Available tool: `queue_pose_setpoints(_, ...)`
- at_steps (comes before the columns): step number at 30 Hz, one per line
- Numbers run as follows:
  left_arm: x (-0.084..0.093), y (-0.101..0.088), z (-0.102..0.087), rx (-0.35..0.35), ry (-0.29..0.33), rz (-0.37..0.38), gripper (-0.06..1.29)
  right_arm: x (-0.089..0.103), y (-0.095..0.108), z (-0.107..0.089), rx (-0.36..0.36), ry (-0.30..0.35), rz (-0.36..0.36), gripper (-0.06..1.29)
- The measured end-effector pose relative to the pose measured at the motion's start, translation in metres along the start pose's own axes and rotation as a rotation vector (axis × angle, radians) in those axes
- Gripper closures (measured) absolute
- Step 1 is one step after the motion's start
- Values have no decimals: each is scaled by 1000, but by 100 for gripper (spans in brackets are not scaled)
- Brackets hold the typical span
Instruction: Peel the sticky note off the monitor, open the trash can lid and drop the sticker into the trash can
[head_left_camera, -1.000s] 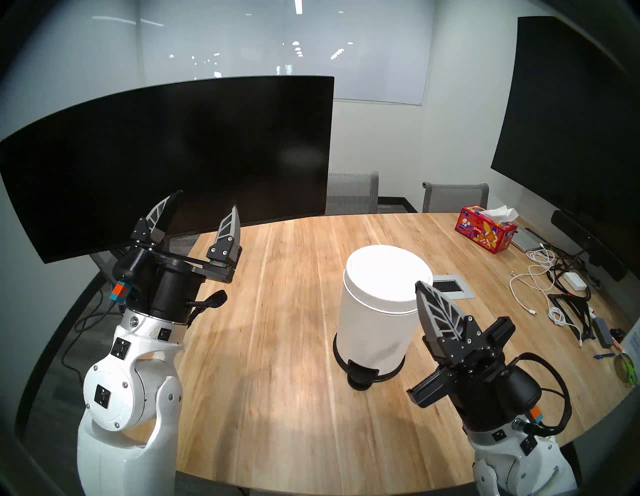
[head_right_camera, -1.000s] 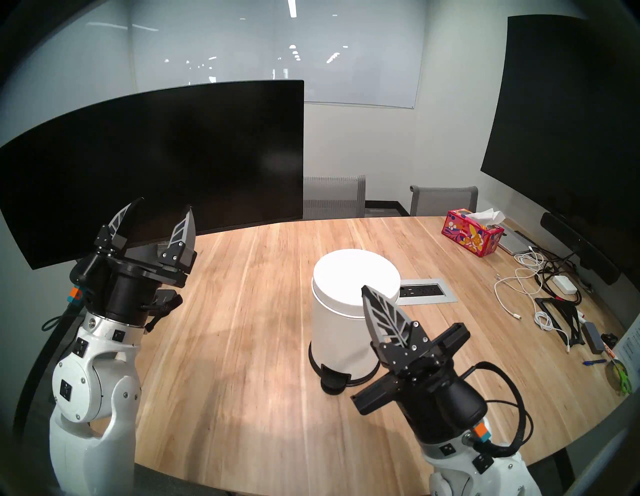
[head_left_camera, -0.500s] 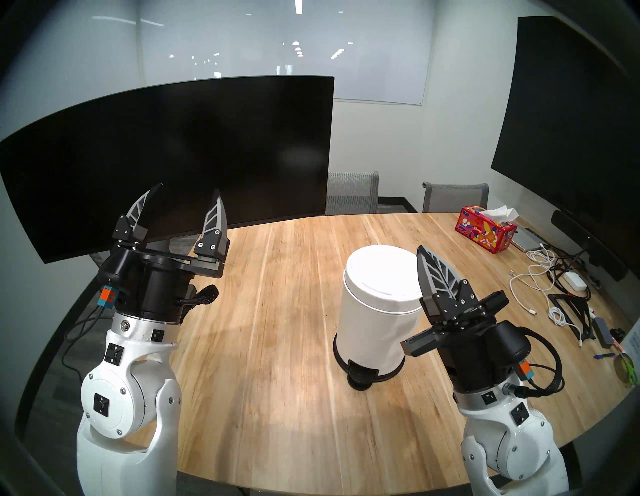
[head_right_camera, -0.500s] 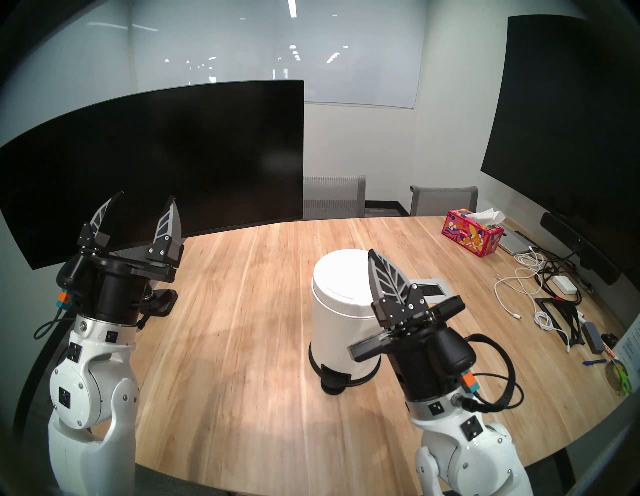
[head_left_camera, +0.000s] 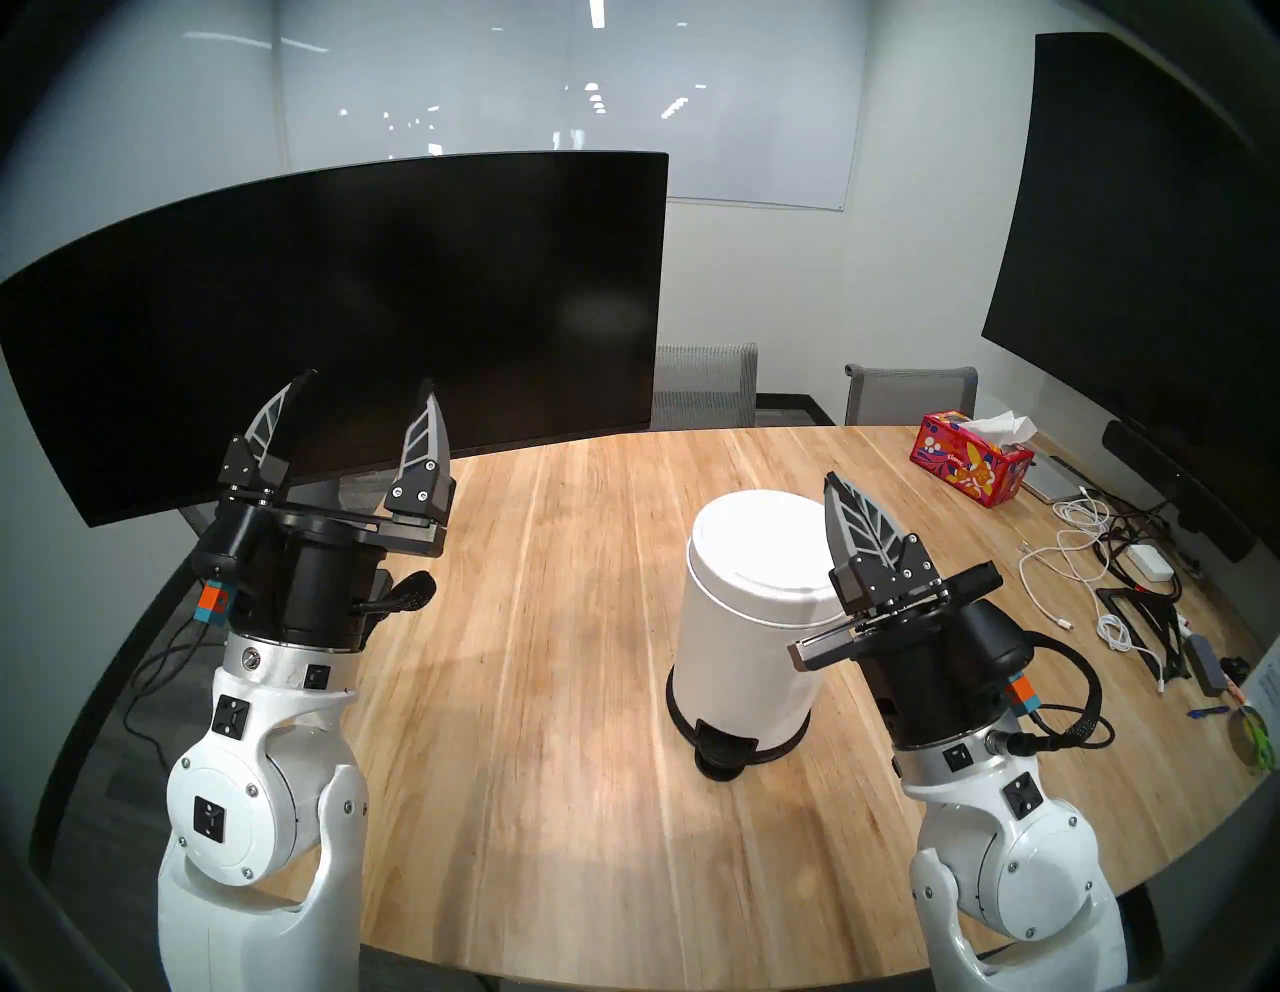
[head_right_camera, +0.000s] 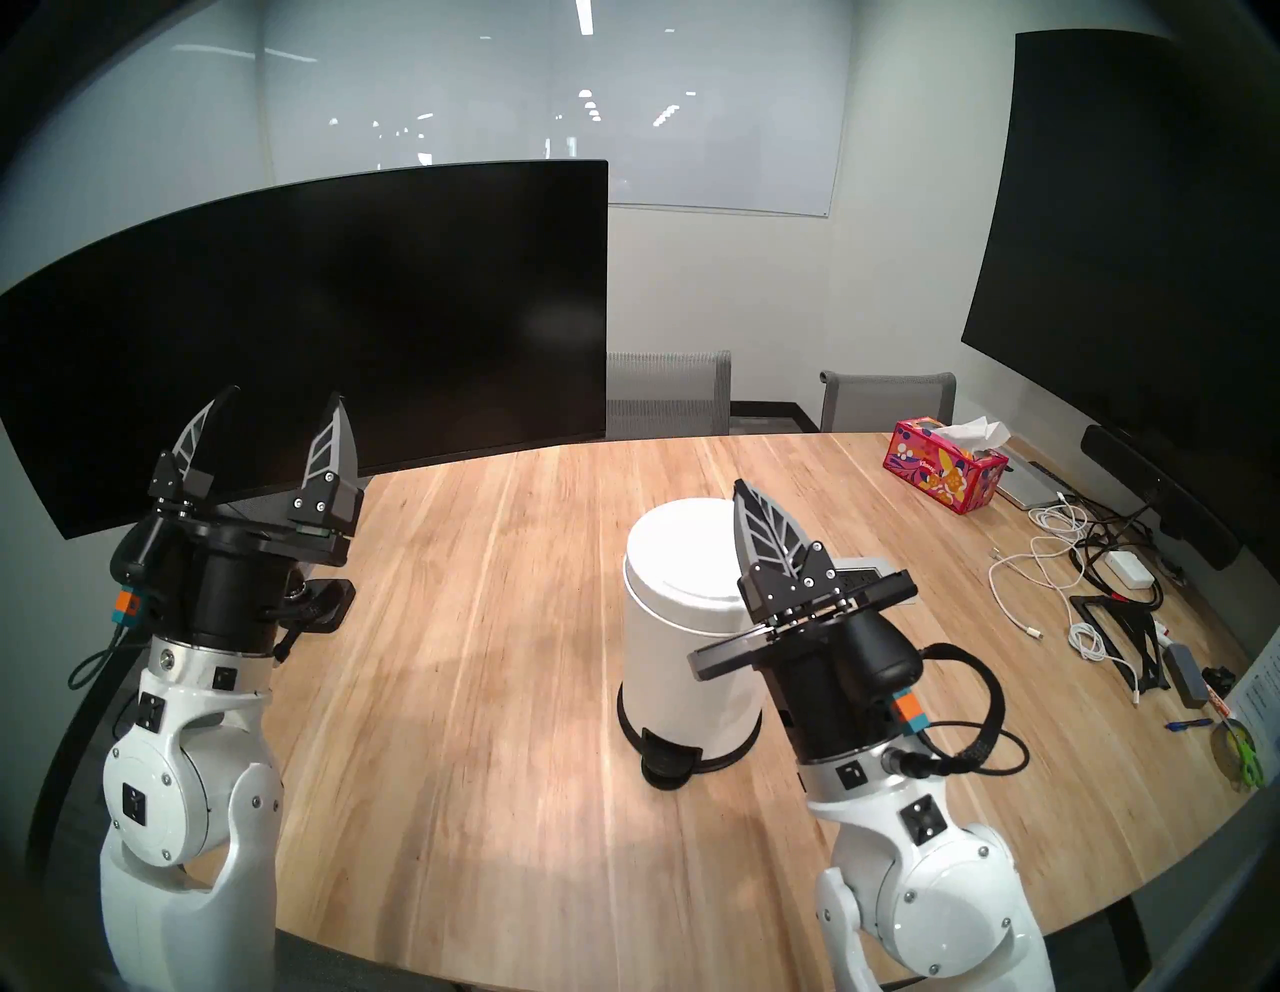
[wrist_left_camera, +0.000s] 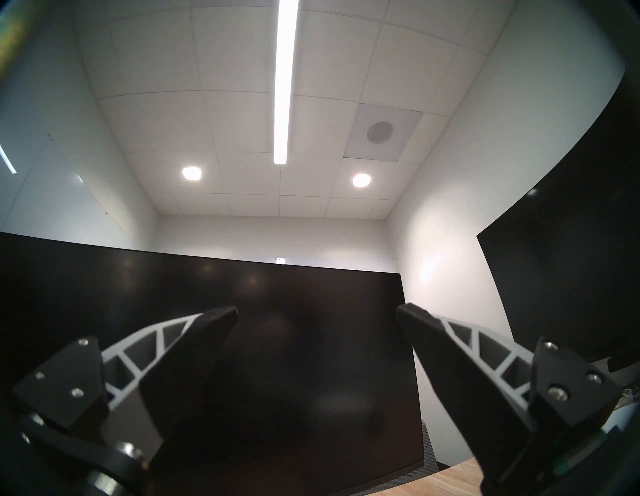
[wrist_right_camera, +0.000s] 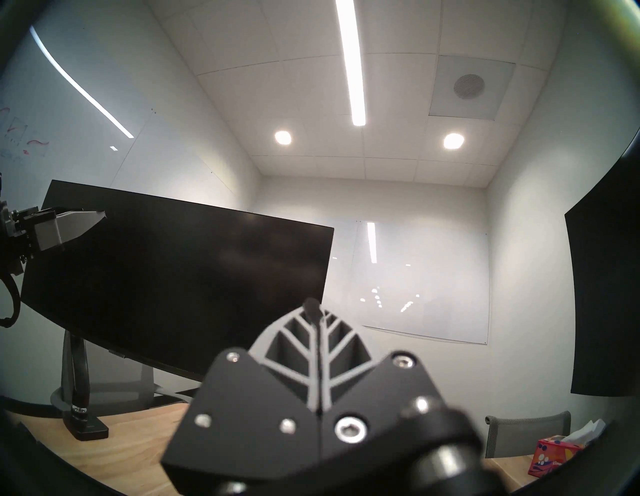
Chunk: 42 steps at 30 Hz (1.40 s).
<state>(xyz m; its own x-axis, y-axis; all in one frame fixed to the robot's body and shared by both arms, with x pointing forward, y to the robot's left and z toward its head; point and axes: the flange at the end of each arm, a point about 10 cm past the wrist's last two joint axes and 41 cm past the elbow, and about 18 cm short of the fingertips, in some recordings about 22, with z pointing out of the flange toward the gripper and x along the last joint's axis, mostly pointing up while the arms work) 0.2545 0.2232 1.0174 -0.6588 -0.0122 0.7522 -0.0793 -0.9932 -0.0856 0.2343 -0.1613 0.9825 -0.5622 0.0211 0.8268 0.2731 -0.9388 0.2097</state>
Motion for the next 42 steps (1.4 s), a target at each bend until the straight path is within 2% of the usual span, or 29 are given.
queue_pose_setpoints(42,1,1,2,-5,12,-8,-2,1,0,7,-33,4,6,125)
